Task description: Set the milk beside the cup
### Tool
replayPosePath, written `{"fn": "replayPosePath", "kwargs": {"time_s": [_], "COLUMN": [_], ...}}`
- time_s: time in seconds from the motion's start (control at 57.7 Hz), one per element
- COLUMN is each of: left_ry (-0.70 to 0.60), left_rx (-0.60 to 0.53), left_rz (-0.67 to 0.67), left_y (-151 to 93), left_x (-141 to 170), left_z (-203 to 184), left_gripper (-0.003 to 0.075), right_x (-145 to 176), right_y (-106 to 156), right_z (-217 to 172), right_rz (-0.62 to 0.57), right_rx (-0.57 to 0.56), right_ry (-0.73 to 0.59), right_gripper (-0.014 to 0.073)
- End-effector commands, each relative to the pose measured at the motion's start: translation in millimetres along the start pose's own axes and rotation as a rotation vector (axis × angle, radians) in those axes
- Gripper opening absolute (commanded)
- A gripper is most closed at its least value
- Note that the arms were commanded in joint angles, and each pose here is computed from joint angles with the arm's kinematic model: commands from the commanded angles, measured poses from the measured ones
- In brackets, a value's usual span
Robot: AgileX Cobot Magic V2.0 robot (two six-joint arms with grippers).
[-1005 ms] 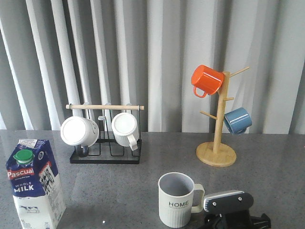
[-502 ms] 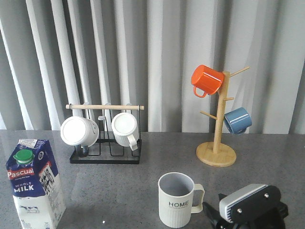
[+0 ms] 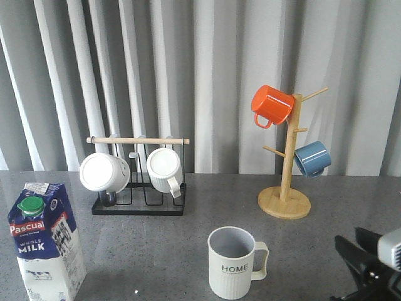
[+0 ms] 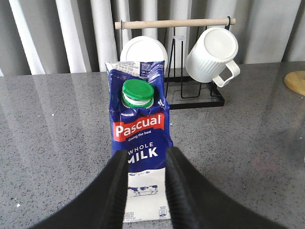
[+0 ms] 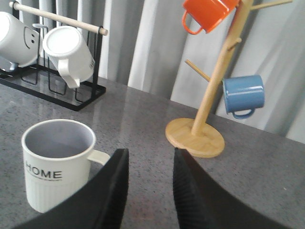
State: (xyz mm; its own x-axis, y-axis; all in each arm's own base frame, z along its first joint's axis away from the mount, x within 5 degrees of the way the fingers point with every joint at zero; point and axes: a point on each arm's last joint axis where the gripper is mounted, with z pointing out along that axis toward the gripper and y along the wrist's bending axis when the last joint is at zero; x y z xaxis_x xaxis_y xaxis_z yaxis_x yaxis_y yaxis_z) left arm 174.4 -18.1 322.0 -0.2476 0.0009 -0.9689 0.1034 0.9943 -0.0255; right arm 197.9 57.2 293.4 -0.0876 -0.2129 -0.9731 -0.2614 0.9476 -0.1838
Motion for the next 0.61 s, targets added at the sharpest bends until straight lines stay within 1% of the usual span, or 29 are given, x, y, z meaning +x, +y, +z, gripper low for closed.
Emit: {"fn": "replayPosePath", "kwargs": {"time_s": [0.0, 0.139, 0.191, 0.329, 0.381, 0.45, 0.554, 0.589], "left_ry": [-0.109, -0.109, -0.109, -0.109, -0.109, -0.109, -0.109, -0.109], "left_rx": [0.002, 0.002, 0.002, 0.002, 0.002, 0.002, 0.002, 0.002], "left_rz": [-0.010, -0.010, -0.010, -0.010, -0.010, -0.010, -0.010, -0.010], "left_y": [-1.0, -1.0, -1.0, -1.0, -1.0, -1.0, -1.0, -1.0], "left_x": [-18.9, -18.9, -18.9, -18.9, -18.9, -18.9, -18.9, -18.9], "left_z": [-3.7, -3.7, -3.7, -3.7, -3.7, -3.7, -3.7, -3.7], "left_gripper": [0.0206, 0.0206, 0.0206, 0.0206, 0.0206, 0.0206, 0.0206, 0.0206], "right_x": [-18.2, -25.0, -25.5, -28.1, -30.7, -34.1, -38.3, -39.0], "right_y": [-19.4, -42.1, -48.1, -51.8, -51.1, -50.0, -48.7, -48.5], "right_z": [-11.4, -31.4, -38.5, -53.5, -58.5, -64.8, -73.4, -75.3], "right_rz": [0.021, 0.091, 0.119, 0.112, 0.109, 0.110, 0.122, 0.124], "right_rx": [0.072, 0.168, 0.200, 0.237, 0.240, 0.243, 0.247, 0.248], "right_ry": [-0.099, -0.149, -0.149, -0.146, -0.162, -0.188, -0.221, -0.226], "right_gripper": [0.0234, 0.0234, 0.0234, 0.0216, 0.0188, 0.0128, -0.0017, -0.0015]}}
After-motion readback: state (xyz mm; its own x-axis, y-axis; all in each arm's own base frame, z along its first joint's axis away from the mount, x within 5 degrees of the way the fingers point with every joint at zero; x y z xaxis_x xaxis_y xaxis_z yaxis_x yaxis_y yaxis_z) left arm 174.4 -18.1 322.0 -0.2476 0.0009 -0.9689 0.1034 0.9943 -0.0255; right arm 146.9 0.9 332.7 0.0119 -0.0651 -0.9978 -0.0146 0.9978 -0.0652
